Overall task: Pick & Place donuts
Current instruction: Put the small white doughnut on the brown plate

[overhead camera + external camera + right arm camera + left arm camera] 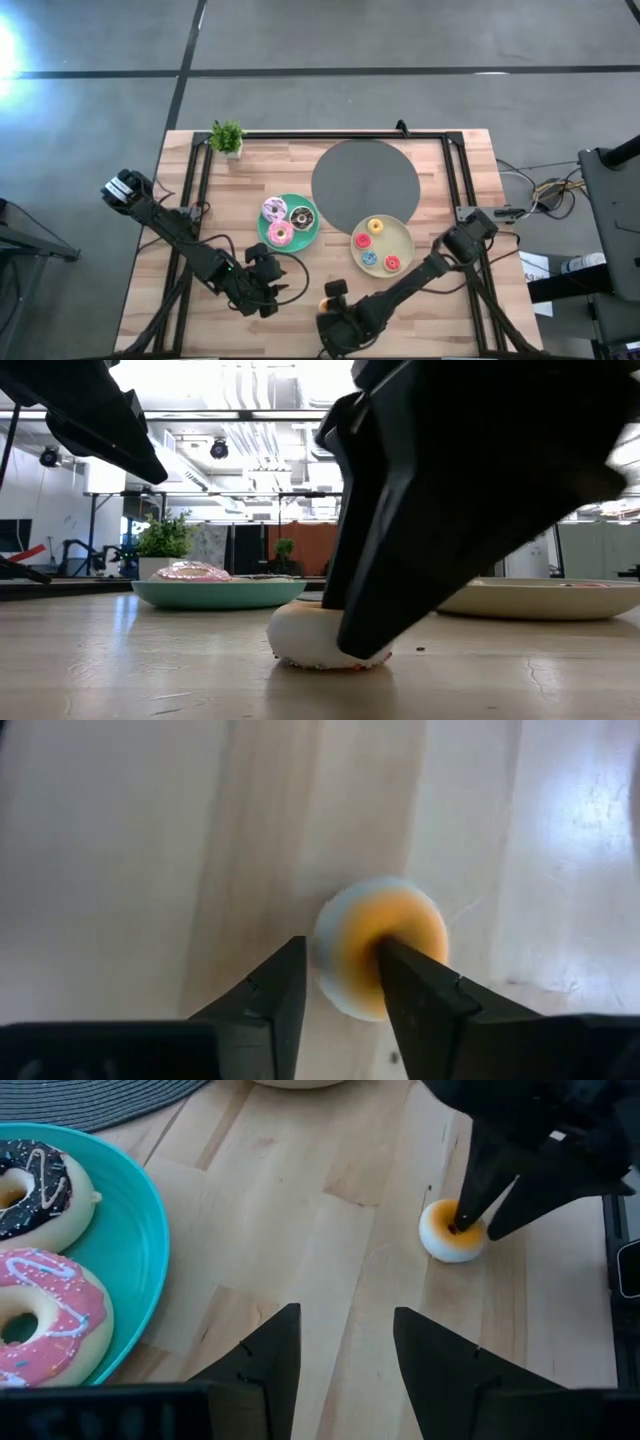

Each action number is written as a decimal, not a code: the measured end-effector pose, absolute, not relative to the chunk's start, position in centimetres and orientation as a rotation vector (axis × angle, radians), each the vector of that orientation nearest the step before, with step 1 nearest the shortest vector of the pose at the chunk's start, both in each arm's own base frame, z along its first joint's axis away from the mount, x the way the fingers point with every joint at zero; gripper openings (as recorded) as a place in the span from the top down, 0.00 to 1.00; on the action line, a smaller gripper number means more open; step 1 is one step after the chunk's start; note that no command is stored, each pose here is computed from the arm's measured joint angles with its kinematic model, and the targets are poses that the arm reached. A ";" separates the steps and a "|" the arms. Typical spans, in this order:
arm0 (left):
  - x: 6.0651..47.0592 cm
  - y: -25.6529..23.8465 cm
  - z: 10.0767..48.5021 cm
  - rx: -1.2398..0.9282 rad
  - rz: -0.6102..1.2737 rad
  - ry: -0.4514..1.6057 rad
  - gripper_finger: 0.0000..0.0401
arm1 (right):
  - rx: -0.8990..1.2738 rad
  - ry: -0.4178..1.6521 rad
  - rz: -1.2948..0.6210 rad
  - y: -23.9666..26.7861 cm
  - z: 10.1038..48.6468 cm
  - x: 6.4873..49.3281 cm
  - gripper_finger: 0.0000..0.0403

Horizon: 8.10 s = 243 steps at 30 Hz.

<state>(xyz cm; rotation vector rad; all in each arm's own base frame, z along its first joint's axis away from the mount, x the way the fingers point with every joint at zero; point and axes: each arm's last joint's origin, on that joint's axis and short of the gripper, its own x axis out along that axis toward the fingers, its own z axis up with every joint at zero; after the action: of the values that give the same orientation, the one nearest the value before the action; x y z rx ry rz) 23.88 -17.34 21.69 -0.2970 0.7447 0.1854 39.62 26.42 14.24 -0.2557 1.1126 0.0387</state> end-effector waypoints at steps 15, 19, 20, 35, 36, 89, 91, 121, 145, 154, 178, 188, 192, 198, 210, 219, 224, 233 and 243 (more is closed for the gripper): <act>24.1 -17.4 21.9 -0.324 0.178 0.725 0.66 | 0.061 1.072 -0.076 23.7 19.0 40.1 0.98; 24.9 -17.2 22.5 -0.339 0.125 0.681 0.66 | 0.243 1.052 -0.101 22.5 22.2 38.0 0.98; 25.0 -17.0 22.7 -0.331 0.117 0.669 0.66 | 0.300 1.031 -0.104 22.1 23.0 37.4 0.98; 24.5 -14.2 33.1 -0.243 -0.178 0.083 0.66 | 1.099 0.158 0.309 15.2 30.3 29.5 0.98; 24.8 -13.9 33.0 -0.259 -0.206 0.093 0.66 | 1.100 0.155 0.310 15.0 30.2 29.3 0.98; 32.7 -8.9 38.5 1.065 0.656 -0.110 0.66 | 1.339 -0.738 0.045 9.8 37.6 30.4 0.96; 33.0 -8.8 38.6 1.078 0.679 -0.097 0.66 | 1.341 -0.744 0.047 9.8 37.8 30.4 0.96; 33.3 -8.7 38.5 0.968 0.647 -0.124 0.66 | 1.342 -0.787 -0.035 9.4 37.8 30.1 0.96; 33.9 -8.7 38.4 0.960 0.675 -0.174 0.66 | 1.358 -0.779 -0.036 9.3 37.6 30.3 0.96; 33.8 -8.5 39.2 0.955 0.705 -0.190 0.66 | 1.356 -0.776 -0.038 9.3 37.5 30.3 0.96; 34.0 -8.4 38.7 0.998 0.729 -0.089 0.99 | 1.407 -0.760 -0.023 9.5 36.8 30.3 0.95; 34.1 -8.5 38.3 1.000 0.746 -0.011 1.00 | 1.301 -0.539 -0.098 10.1 36.2 27.5 0.69; 34.8 -8.8 36.6 1.003 0.625 0.090 1.00 | 1.124 -0.399 -0.191 10.8 37.2 23.8 0.60; 36.4 -9.4 32.4 0.871 0.300 0.200 1.00 | 0.931 -0.226 -0.461 12.2 38.9 18.5 0.59; 45.7 -9.6 21.5 0.879 0.164 0.403 1.00 | 0.918 -0.133 -0.549 12.4 42.3 17.4 0.59; 52.1 -7.0 19.3 0.845 0.110 0.644 1.00 | 0.949 -0.118 -0.525 12.3 42.8 17.2 0.59; 54.1 -5.3 18.6 0.789 0.115 0.763 0.98 | 0.946 -0.111 -0.520 12.3 42.8 17.2 0.59; 55.5 -4.9 18.5 0.703 0.019 0.818 0.96 | 0.948 -0.103 -0.499 11.7 43.3 16.5 0.59; 55.3 -3.6 17.3 0.580 -0.011 0.873 0.91 | 0.931 -0.098 -0.491 11.3 43.5 16.1 0.59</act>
<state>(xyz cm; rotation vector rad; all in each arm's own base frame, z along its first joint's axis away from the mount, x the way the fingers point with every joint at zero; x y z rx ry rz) 55.29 -3.60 17.26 0.5799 0.8729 -0.0113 16.08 11.31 43.53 0.9312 -0.0979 -0.4911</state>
